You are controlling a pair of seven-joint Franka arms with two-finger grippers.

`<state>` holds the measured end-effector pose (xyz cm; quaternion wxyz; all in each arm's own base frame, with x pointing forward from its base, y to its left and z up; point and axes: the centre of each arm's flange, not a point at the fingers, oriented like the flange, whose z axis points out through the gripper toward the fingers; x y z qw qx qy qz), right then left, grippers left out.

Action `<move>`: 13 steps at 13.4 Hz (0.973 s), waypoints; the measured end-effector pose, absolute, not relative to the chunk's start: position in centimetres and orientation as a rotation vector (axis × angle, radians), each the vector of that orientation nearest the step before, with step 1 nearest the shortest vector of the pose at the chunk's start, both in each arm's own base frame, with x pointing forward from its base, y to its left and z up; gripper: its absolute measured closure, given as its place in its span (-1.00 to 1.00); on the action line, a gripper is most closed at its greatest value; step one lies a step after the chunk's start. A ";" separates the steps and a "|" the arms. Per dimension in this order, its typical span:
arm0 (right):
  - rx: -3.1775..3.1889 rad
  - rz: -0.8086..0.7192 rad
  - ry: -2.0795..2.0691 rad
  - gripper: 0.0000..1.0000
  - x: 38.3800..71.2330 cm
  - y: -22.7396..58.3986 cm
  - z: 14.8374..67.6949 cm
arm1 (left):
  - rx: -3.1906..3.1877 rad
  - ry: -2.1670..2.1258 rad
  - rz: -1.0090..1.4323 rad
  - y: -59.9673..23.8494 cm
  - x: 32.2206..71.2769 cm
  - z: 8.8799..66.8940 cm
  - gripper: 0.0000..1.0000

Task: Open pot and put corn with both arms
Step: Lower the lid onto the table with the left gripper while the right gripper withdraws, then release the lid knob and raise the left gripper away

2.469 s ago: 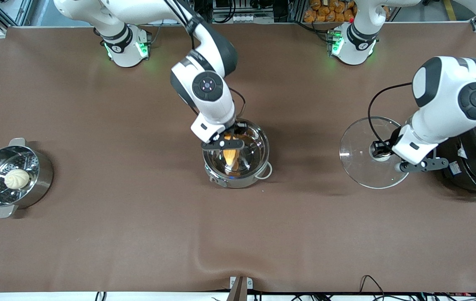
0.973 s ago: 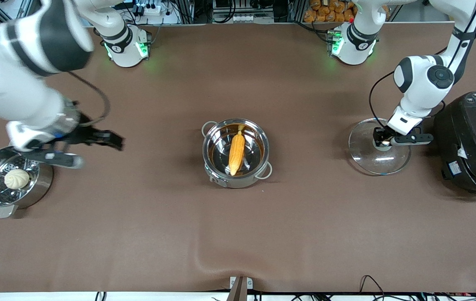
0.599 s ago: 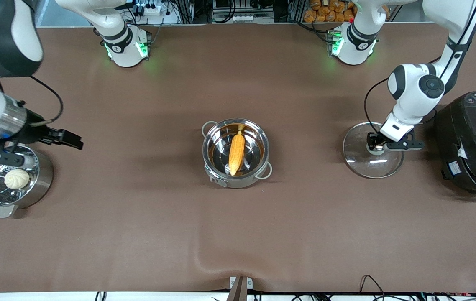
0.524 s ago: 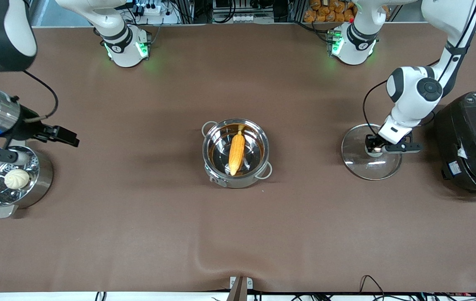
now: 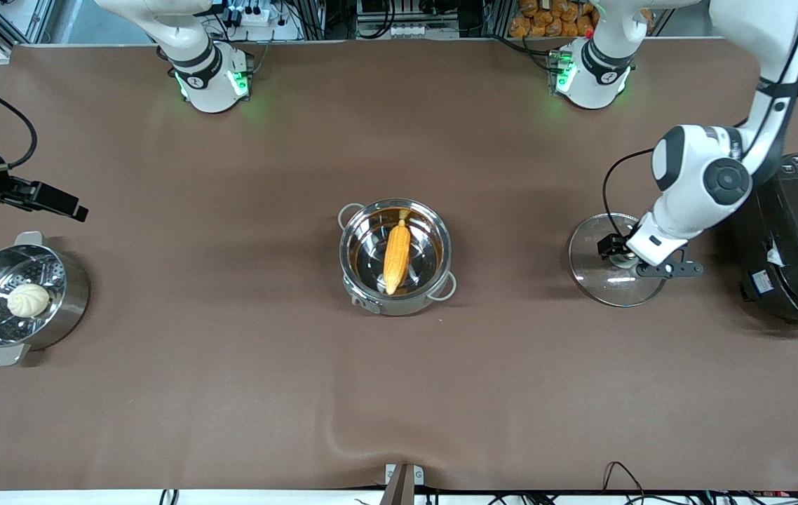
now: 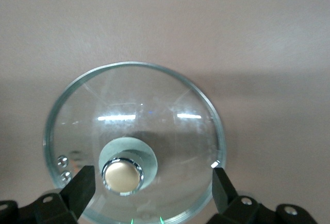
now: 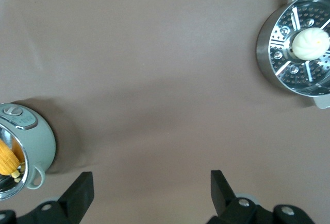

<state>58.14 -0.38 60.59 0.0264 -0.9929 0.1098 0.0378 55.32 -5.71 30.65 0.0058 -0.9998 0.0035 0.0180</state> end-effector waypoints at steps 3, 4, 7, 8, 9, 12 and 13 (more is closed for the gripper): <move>-3.143 0.055 0.272 -1.00 57.3 -0.7 62.4 | -3.115 -0.051 0.130 -9.6 57.9 41.0 -1.00; -3.147 0.035 0.263 -1.00 57.0 -0.7 62.9 | -3.113 -0.066 0.135 -11.1 58.1 44.1 -1.00; -3.154 0.020 0.240 -1.00 56.0 -0.4 62.3 | -3.112 -0.091 0.098 -12.1 58.0 51.8 -1.00; -3.154 0.010 0.229 -1.00 55.5 0.0 62.8 | -3.115 -0.096 0.053 -12.0 57.7 53.9 -1.00; -3.154 -0.008 0.222 -1.00 54.8 0.2 63.7 | -3.117 -0.099 0.012 -11.9 57.1 55.8 -1.00; -3.154 -0.011 0.224 -1.00 52.8 0.0 66.4 | -3.109 -0.115 -0.029 -11.3 55.3 59.3 -1.00; -3.154 -0.011 0.227 -1.00 52.6 -0.1 66.6 | -3.107 -0.122 -0.030 -11.0 55.0 59.7 -1.00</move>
